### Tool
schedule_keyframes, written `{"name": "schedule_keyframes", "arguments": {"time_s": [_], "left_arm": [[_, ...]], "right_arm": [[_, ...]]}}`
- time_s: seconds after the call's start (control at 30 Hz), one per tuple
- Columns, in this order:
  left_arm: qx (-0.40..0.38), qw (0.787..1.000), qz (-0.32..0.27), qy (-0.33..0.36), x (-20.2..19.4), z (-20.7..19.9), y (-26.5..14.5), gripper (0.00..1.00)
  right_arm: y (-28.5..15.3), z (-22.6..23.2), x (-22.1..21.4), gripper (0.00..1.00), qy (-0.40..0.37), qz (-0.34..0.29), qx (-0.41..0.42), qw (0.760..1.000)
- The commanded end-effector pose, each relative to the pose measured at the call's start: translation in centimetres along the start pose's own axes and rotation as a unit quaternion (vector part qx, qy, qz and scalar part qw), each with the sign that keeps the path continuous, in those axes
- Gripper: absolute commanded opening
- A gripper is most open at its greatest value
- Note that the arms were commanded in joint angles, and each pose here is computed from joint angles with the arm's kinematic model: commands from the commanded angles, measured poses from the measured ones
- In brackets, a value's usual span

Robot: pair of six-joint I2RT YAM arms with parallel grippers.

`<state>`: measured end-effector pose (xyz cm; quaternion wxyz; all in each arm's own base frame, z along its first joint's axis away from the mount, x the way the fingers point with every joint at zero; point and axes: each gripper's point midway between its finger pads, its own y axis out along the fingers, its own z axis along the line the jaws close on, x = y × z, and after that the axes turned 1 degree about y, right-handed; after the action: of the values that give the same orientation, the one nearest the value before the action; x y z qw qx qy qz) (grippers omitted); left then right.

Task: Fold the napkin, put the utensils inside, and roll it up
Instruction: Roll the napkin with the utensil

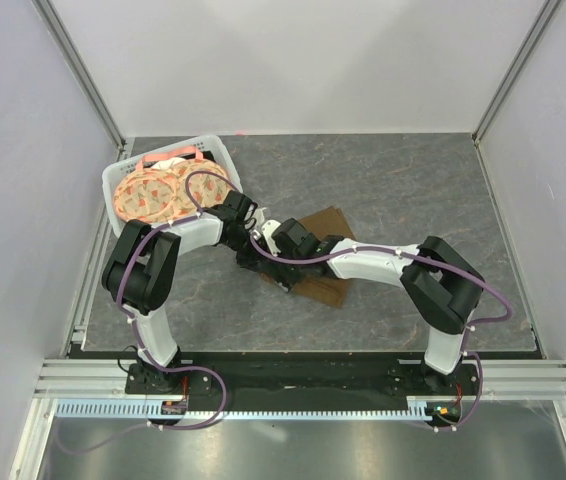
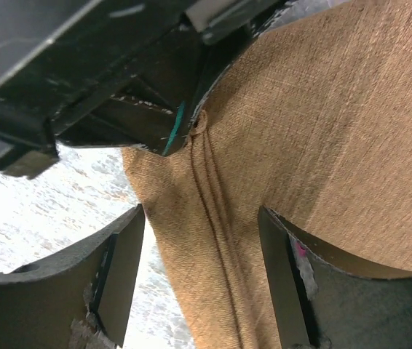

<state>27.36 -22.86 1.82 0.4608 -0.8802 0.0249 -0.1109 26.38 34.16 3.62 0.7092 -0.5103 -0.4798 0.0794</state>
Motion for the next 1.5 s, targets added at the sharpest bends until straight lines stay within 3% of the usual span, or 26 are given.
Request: {"name": "schedule_keyframes", "arguments": {"time_s": [0.0, 0.53, 0.73, 0.93, 1.03, 1.33, 1.4, 1.47], "left_arm": [[0.000, 1.000, -0.015, 0.024, 0.9, -0.4, -1.1, 0.02], [-0.002, 1.000, -0.016, 0.025, 0.9, -0.5, -1.2, 0.02], [-0.002, 1.000, -0.018, 0.024, 1.0, -0.6, -1.4, 0.02], [-0.002, 0.999, -0.025, 0.028, 1.2, -0.9, -1.8, 0.02], [-0.004, 0.999, -0.026, 0.028, 1.2, -1.1, -1.9, 0.02], [0.007, 0.999, -0.029, 0.028, 1.1, -0.7, -2.2, 0.02], [0.009, 0.999, -0.024, 0.024, 1.0, -0.5, -1.8, 0.02], [0.013, 0.999, -0.022, 0.021, 0.9, -0.2, -1.6, 0.02]], "right_arm": [[-0.5, 0.4, 2.7, 0.73, -0.025, -0.038, 0.020, 0.999], [1.0, -0.2, 1.8, 0.73, -0.033, -0.023, 0.035, 0.999], [1.4, 0.8, 0.9, 0.73, -0.023, -0.006, 0.076, 0.997], [1.7, 1.5, -1.0, 0.68, -0.018, 0.019, 0.096, 0.995], [1.8, 1.4, -1.7, 0.58, -0.018, 0.028, 0.096, 0.995], [2.1, 1.3, -2.0, 0.43, -0.019, 0.033, 0.092, 0.995], [2.1, 1.3, -2.0, 0.43, -0.018, 0.033, 0.091, 0.995], [1.9, 1.1, -1.9, 0.48, -0.017, 0.031, 0.084, 0.996]]}}
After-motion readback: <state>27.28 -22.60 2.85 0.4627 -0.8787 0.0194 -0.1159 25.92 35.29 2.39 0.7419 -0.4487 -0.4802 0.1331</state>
